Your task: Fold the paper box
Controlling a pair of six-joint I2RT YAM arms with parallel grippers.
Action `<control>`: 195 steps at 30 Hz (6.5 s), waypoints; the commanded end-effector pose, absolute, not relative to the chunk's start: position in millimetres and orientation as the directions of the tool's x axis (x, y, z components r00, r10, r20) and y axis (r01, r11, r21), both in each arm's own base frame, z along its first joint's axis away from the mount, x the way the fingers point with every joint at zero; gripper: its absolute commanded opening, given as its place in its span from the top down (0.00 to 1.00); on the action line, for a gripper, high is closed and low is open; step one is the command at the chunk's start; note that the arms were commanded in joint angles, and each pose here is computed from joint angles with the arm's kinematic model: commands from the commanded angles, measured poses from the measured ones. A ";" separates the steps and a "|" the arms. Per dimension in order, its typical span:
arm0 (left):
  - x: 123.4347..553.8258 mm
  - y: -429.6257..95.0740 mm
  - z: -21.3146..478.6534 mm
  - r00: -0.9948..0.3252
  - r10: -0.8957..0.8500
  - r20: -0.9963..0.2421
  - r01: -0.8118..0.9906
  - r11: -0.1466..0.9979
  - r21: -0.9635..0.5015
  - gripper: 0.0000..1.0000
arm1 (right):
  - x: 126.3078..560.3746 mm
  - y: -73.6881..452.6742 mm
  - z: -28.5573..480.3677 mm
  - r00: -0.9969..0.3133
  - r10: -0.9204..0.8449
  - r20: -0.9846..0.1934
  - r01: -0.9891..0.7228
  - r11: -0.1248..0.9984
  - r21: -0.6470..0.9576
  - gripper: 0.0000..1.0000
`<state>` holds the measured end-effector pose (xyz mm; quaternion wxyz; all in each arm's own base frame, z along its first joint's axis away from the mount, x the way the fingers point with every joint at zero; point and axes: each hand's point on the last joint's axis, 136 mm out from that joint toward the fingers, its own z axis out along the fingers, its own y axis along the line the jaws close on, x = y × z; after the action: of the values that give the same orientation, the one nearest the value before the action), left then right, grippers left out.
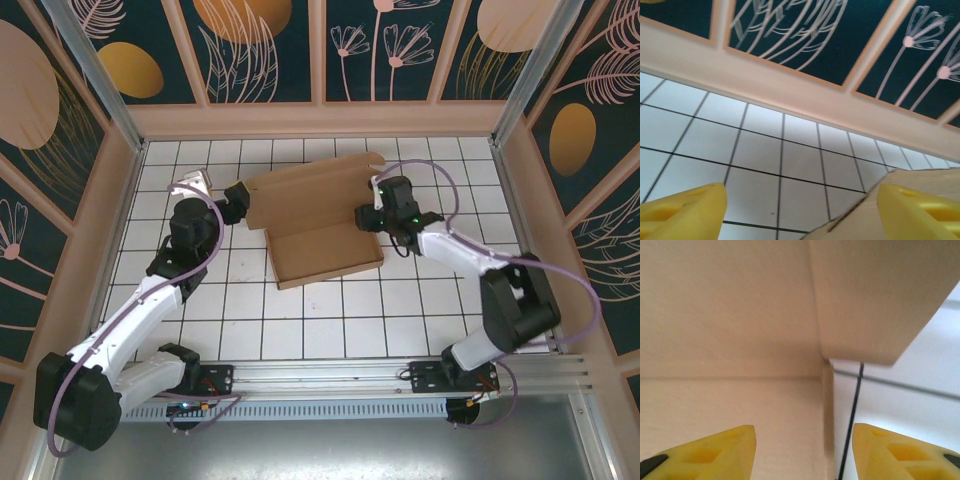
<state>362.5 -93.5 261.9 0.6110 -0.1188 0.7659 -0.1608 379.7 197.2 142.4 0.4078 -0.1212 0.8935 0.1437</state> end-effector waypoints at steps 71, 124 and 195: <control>401.7 -161.3 199.5 -0.258 -0.097 -0.961 0.463 0.861 -0.212 0.98 | 449.0 210.1 186.9 -0.372 -0.078 -0.925 -0.476 0.872 0.118 1.00; 326.5 -164.2 147.5 -0.472 -0.438 -0.765 0.211 0.787 -0.580 0.84 | 352.5 257.0 181.9 -0.256 0.157 -0.954 -0.272 0.935 0.227 1.00; 507.1 -136.2 181.5 -0.157 0.226 -0.961 0.724 0.689 0.044 1.00 | 450.6 225.2 177.6 -0.132 -0.300 -0.945 -0.830 0.555 -0.060 1.00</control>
<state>521.1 -121.7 167.5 0.5507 0.3180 0.7442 -0.2045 439.9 217.8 184.5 0.5193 -0.4583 0.6550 0.3022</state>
